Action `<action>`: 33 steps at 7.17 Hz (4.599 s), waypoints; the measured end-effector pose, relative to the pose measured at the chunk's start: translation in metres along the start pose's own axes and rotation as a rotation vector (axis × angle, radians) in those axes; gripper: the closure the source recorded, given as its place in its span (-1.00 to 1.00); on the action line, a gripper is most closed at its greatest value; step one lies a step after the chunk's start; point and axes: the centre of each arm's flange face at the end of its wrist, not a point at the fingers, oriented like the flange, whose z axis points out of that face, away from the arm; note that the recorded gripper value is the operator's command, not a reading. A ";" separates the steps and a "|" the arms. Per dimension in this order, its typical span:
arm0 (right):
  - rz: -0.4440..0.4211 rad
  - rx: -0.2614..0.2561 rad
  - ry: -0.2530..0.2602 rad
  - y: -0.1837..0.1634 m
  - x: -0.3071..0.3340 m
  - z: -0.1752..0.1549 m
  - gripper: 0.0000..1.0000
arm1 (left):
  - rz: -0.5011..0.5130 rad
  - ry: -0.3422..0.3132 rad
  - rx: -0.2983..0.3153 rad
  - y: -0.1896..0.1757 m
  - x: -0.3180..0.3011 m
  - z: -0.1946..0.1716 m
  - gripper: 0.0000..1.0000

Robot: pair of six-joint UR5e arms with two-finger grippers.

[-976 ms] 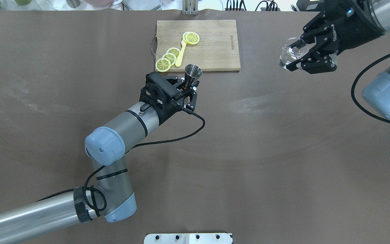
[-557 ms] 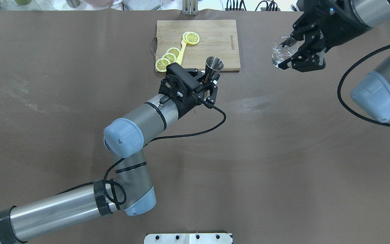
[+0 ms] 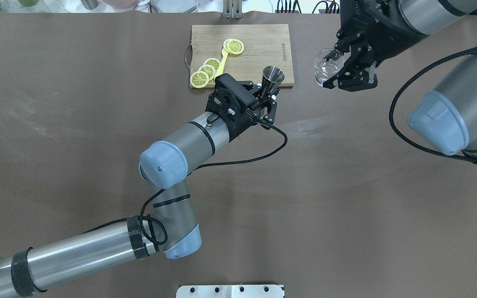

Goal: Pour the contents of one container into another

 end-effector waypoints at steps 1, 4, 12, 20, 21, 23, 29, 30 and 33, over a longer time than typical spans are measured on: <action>-0.008 -0.011 -0.007 -0.002 -0.001 0.005 1.00 | 0.000 0.000 -0.001 0.001 0.000 0.001 1.00; -0.054 -0.077 -0.013 -0.007 0.004 0.018 1.00 | 0.000 -0.001 -0.004 0.003 0.000 0.001 1.00; -0.121 -0.302 -0.043 -0.052 0.038 0.036 1.00 | -0.015 0.012 0.027 0.004 0.000 0.000 1.00; -0.171 -0.448 -0.105 -0.096 0.040 0.062 1.00 | -0.020 0.018 0.041 0.007 -0.002 0.000 1.00; -0.171 -0.462 -0.112 -0.102 0.045 0.065 1.00 | -0.020 0.017 0.041 0.007 -0.002 0.000 1.00; -0.178 -0.500 -0.130 -0.113 0.053 0.068 1.00 | -0.013 0.016 0.042 0.007 -0.002 0.000 1.00; -0.220 -0.614 -0.183 -0.134 0.042 0.080 1.00 | -0.003 0.011 0.038 0.009 -0.004 0.001 1.00; -0.221 -0.624 -0.192 -0.136 0.038 0.082 1.00 | -0.003 0.011 0.037 0.010 -0.004 0.001 1.00; -0.234 -0.664 -0.227 -0.138 0.034 0.083 1.00 | -0.001 0.011 0.036 0.010 -0.004 0.001 1.00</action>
